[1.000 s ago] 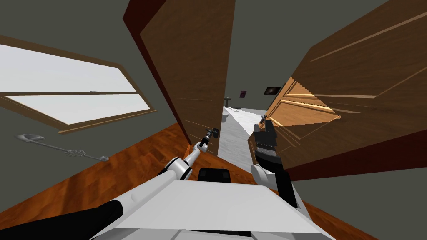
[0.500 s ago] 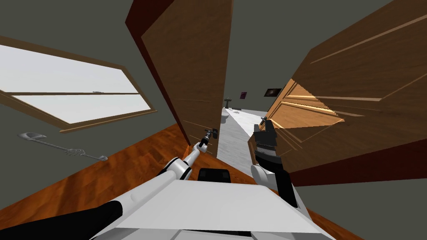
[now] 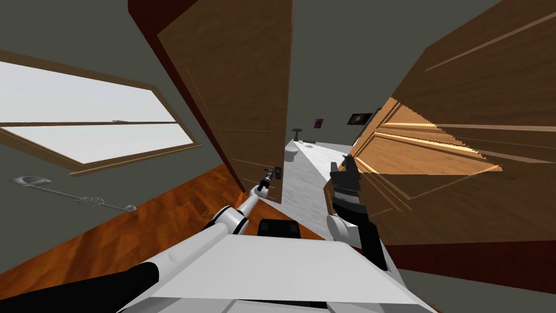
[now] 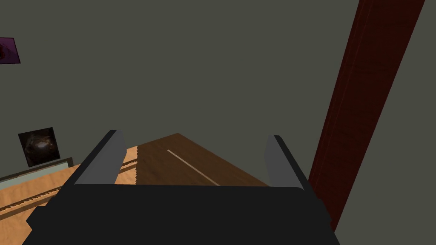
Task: Push the door open
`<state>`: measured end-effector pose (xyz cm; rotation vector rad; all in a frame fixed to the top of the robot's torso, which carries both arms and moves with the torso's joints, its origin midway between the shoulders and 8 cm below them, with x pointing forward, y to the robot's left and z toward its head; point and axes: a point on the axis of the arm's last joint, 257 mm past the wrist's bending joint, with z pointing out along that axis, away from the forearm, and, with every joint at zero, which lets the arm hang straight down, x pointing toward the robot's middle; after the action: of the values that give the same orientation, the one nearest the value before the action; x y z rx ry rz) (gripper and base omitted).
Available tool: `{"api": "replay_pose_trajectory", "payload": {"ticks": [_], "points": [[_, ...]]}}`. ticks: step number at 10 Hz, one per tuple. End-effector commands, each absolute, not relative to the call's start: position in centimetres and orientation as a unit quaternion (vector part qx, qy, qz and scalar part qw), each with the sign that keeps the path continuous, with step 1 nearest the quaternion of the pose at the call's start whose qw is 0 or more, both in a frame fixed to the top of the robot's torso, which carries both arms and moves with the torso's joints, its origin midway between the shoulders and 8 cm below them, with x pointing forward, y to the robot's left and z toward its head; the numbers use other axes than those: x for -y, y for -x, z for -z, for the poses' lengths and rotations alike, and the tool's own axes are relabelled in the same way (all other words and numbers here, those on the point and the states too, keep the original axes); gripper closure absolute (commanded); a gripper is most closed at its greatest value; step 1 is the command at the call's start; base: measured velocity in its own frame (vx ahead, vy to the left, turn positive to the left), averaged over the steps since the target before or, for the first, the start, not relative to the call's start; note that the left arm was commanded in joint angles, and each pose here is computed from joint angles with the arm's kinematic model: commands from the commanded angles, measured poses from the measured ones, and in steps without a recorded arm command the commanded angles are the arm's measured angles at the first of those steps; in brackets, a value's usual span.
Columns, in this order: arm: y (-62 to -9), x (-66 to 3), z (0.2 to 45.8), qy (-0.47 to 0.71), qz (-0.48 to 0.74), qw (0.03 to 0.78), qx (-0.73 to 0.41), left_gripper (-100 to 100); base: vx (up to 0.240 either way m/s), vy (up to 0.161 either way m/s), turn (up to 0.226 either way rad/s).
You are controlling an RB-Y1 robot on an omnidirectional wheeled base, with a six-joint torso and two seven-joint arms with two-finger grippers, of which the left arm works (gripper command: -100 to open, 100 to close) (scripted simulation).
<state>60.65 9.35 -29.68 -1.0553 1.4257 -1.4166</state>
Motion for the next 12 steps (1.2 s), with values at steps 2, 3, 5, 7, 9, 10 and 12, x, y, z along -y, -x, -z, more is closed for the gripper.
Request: {"api": "replay_pose_trajectory", "payload": {"ticks": [2,3,5,7,9,10,12], "points": [[-61.4,-11.3,29.3,0.428,0.560,0.435,-0.561,100,0.157,-0.147,0.066],[-61.7,-12.9,29.3,0.436,0.553,0.443,-0.555,100,0.139,-0.140,0.068],[-62.0,-14.5,29.3,0.444,0.546,0.450,-0.549,100,0.127,-0.142,0.068],[-62.2,-16.1,29.3,0.453,0.540,0.458,-0.542,100,0.163,-0.148,0.097],[-62.3,-17.1,29.4,0.458,0.535,0.463,-0.538,100,0.145,-0.148,0.055],[-62.3,-17.1,29.3,0.458,0.535,0.463,-0.538,100,0.039,-0.046,0.013],[-62.5,-19.1,29.3,0.469,0.527,0.473,-0.529,100,0.102,-0.117,0.078]]}}
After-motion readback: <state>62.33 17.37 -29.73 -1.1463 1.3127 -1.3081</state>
